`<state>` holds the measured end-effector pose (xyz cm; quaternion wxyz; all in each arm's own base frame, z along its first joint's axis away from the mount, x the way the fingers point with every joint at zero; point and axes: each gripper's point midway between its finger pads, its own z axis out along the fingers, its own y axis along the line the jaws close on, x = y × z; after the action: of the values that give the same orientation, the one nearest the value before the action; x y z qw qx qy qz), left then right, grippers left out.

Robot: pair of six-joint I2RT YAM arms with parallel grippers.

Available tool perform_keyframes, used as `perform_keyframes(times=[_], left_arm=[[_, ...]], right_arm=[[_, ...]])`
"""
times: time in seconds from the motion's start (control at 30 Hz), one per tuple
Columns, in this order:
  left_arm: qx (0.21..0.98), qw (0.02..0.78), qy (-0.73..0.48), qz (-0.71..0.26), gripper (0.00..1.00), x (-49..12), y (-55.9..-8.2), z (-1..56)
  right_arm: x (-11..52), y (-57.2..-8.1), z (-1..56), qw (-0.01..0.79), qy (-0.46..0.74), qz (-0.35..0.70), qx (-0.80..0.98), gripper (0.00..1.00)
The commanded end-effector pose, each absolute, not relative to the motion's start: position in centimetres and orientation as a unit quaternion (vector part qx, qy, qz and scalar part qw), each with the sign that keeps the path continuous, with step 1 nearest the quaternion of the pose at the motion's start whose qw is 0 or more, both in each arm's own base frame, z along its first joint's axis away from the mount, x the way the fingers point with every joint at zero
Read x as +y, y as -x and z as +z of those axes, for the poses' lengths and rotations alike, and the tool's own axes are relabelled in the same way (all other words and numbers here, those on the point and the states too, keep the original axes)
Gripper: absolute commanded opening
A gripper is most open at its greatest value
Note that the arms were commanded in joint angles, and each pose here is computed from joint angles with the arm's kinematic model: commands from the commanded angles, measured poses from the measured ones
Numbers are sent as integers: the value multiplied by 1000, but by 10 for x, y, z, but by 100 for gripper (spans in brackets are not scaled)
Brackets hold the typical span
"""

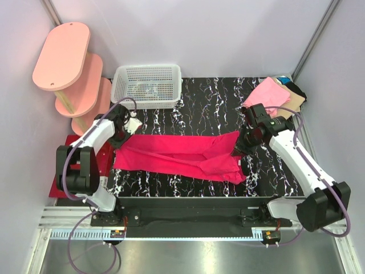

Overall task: Fold and stack the t-shirts
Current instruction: Fold the other side of the tshirt into a rectangle

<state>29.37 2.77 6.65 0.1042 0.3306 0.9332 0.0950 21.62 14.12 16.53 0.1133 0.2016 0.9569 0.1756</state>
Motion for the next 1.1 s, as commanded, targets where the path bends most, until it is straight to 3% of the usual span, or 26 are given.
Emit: perform_keyframes(times=[0.0,0.27,0.33,0.4,0.5,0.57,0.6,0.7,0.9,1.07], left_arm=[[929,121,-329,119,0,35,-325,67],[923,96,-329,178,2,61,-346,56],[921,102,-321,193,9,69,-354,64],[918,106,-316,217,22,76,-358,76],[913,124,-306,240,52,82,-358,97],[913,136,-292,249,94,84,-357,106],[913,149,-286,250,99,83,-354,115],[912,179,-278,242,99,73,-342,134],[895,210,-349,183,99,-6,-302,138],[895,188,-385,124,99,-45,-291,105]], right_arm=[[133,-251,153,144,-216,165,951,0],[130,-285,117,135,-236,148,951,0],[131,-294,114,136,-235,145,951,0],[135,-306,119,144,-230,154,950,0],[145,-327,123,148,-224,167,949,2],[152,-340,126,149,-222,180,947,7],[155,-345,127,150,-220,185,946,9],[157,-365,125,160,-219,177,946,19],[166,-396,118,158,-218,179,946,21],[163,-386,137,175,-207,177,946,26]])
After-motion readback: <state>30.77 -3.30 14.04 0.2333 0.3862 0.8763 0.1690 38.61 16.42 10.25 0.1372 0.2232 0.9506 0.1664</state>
